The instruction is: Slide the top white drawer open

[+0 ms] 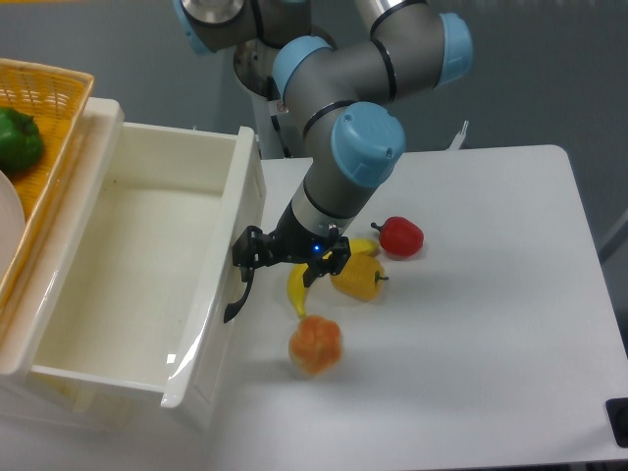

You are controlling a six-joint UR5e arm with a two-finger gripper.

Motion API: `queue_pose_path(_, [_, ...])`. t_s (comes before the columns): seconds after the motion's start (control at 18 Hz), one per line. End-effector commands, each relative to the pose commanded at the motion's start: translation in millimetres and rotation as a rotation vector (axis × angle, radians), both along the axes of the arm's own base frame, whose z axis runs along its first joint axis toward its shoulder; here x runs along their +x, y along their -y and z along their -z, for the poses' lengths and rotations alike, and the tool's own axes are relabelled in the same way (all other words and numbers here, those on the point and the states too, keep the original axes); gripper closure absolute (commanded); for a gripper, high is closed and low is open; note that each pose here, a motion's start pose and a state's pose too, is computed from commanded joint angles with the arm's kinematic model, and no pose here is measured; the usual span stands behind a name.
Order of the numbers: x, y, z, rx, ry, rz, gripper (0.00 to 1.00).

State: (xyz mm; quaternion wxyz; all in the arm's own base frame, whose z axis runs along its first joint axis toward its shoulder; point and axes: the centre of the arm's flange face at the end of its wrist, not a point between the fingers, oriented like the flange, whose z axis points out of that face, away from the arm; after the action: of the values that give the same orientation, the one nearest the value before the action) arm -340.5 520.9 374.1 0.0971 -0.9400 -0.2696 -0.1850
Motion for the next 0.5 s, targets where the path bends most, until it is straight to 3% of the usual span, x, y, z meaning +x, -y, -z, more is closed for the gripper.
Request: queue_pose_path(0.5, [-3.2,1.7,-2.8,0.025,-0.036,0.081,0.00])
